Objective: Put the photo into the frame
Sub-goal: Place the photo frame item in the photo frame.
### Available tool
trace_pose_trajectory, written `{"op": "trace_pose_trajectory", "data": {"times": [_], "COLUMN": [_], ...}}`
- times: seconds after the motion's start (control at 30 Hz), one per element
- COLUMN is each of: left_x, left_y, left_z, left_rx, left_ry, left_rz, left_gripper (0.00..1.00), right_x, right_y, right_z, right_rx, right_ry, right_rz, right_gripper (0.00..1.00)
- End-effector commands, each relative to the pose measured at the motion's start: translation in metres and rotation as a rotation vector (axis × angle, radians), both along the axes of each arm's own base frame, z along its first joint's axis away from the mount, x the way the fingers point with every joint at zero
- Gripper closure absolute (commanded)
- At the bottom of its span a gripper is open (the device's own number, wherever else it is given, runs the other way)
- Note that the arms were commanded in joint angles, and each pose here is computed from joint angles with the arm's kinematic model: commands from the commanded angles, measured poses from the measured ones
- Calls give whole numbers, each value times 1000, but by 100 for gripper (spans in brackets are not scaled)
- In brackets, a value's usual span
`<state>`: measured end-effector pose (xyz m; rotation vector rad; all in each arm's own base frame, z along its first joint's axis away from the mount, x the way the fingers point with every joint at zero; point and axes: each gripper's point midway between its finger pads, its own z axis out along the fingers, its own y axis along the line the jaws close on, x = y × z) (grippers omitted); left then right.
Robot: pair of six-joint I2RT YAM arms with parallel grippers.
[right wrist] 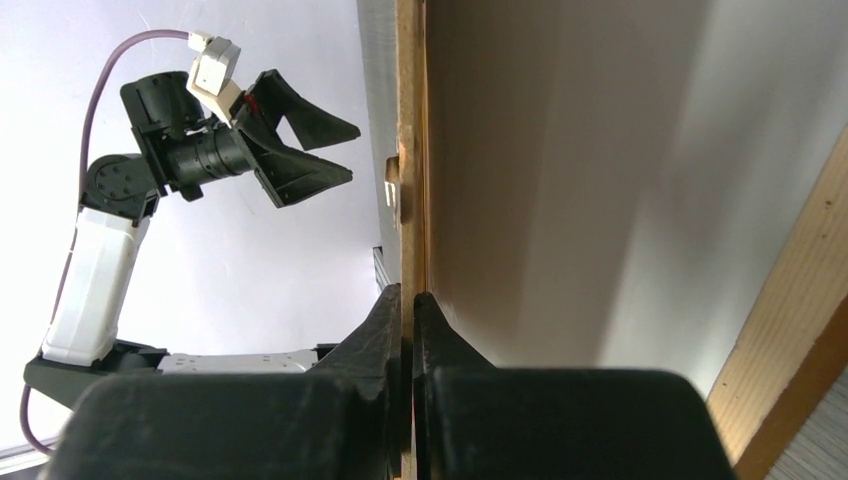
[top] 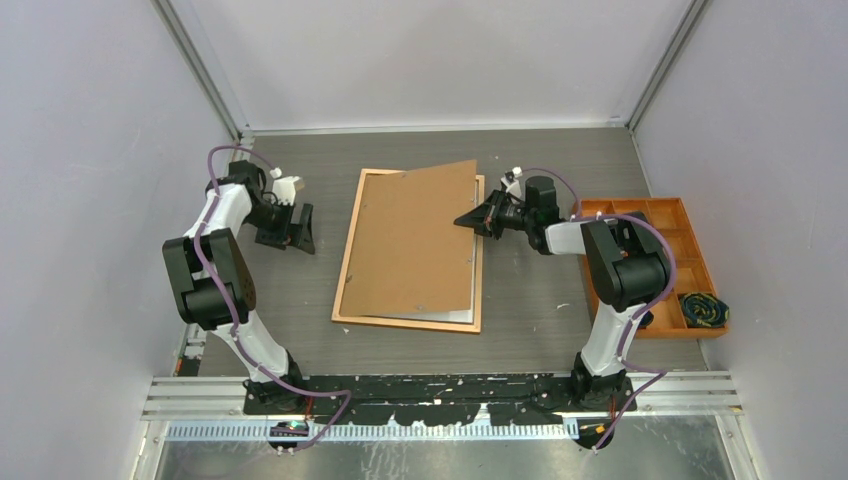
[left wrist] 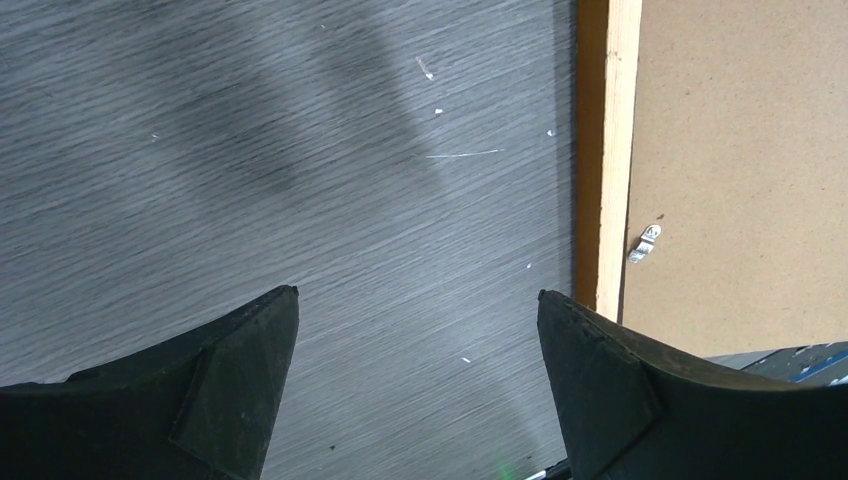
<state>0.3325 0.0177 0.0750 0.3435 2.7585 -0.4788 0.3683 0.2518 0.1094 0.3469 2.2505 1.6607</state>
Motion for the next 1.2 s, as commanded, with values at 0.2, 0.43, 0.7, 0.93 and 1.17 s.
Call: {"op": "trace_pose_trajectory", "data": {"times": [0.2,0.43,0.7,0.93,1.17], "left_x": [0,0,-3,-4,-6], "left_y": [2,2,2,-1,-9], "left_z": [12,12,14,12,7], "left_rx": [22,18,22,10,14], "left_ry": [-49,-48,-44,-36,-25], "left_rz": [-21,-20,-26,-27,-46], "left_gripper": [10,10,10,10,11], "right_x": [3,15,23,27,29], "right_y": [5,6,3,0,1], "right_z": [19,22,28,31,32], "right_rx": [19,5,14,22,33], "right_ry": [-104,-146,-174,-179,-180], "right_rz": [39,27,26,24,24], "right_gripper": [99,99,99,99,99]}}
